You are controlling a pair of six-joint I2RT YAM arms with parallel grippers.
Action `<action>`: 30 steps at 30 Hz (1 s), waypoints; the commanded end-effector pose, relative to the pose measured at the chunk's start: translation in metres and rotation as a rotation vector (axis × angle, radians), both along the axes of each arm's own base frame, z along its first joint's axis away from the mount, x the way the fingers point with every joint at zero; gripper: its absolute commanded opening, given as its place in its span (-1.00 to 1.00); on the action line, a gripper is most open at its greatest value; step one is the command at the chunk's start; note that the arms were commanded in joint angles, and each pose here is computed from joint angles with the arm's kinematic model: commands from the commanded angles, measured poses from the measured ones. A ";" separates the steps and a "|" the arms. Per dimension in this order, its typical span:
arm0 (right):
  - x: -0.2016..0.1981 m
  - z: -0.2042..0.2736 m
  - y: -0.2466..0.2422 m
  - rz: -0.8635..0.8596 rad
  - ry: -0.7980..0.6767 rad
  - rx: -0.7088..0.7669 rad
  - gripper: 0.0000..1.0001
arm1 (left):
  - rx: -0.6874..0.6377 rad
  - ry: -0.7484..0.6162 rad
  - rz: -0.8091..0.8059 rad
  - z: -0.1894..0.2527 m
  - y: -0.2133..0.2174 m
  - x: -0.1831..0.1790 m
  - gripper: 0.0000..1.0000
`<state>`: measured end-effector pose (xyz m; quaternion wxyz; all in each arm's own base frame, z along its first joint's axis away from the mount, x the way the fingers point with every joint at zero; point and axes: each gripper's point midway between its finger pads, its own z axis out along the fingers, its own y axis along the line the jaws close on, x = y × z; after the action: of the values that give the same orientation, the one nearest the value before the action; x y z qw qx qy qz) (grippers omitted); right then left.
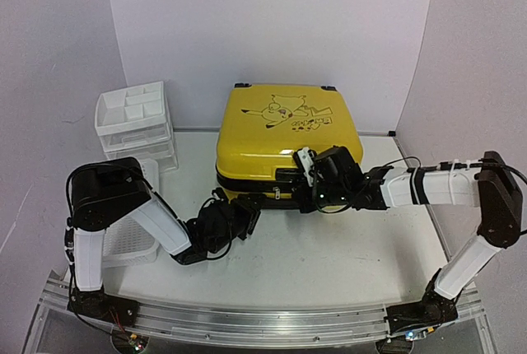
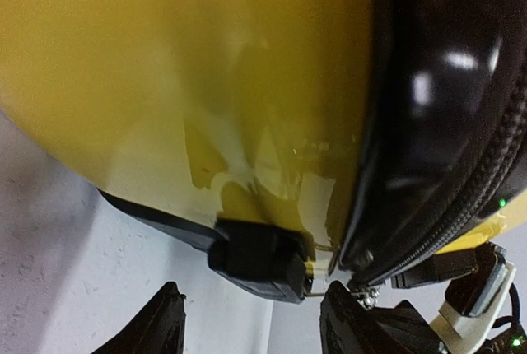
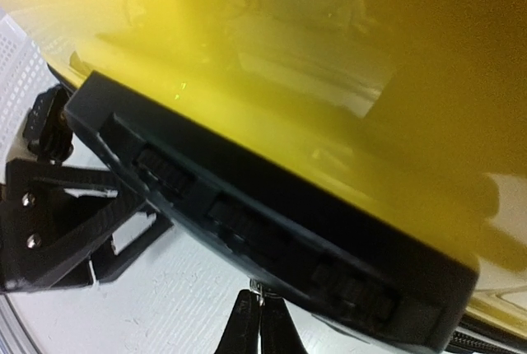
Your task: Open, take out, and arrange the luggage
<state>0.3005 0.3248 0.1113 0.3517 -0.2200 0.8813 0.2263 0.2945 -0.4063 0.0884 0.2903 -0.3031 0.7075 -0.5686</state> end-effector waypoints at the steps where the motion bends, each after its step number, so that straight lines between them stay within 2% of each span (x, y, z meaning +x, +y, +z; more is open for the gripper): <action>1: -0.029 0.044 0.039 0.204 -0.004 0.083 -1.00 | 0.052 -0.091 0.147 0.009 0.016 0.012 0.10; 10: -0.037 0.052 0.035 0.260 -0.042 0.037 -1.00 | -0.036 -0.151 0.150 0.019 -0.004 0.023 0.23; 12: -0.040 0.048 0.032 0.265 -0.032 0.011 -1.00 | -0.046 -0.166 0.163 0.021 0.000 0.027 0.14; 15: -0.041 0.044 0.028 0.251 -0.031 -0.008 -1.00 | -0.043 -0.209 0.167 0.029 0.001 0.032 -0.13; 17: -0.041 0.042 0.023 0.234 -0.046 -0.029 -1.00 | -0.042 -0.222 0.165 0.032 0.000 0.034 -0.23; 20: -0.037 0.032 0.008 0.192 -0.055 -0.110 -1.00 | -0.073 -0.233 0.180 0.037 0.004 0.037 -0.41; 24: -0.018 0.026 -0.038 -0.025 -0.131 -0.238 -1.00 | -0.077 -0.229 0.200 0.038 0.012 0.038 -0.57; 30: -0.006 0.032 -0.090 -0.265 -0.229 -0.315 -1.00 | -0.058 -0.219 0.233 0.032 0.024 0.040 -0.70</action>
<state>0.2931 0.2864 0.1111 0.3885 -0.2488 0.8824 0.0926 0.2967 -0.4249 0.0921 0.3405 -0.2742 0.6748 -0.5946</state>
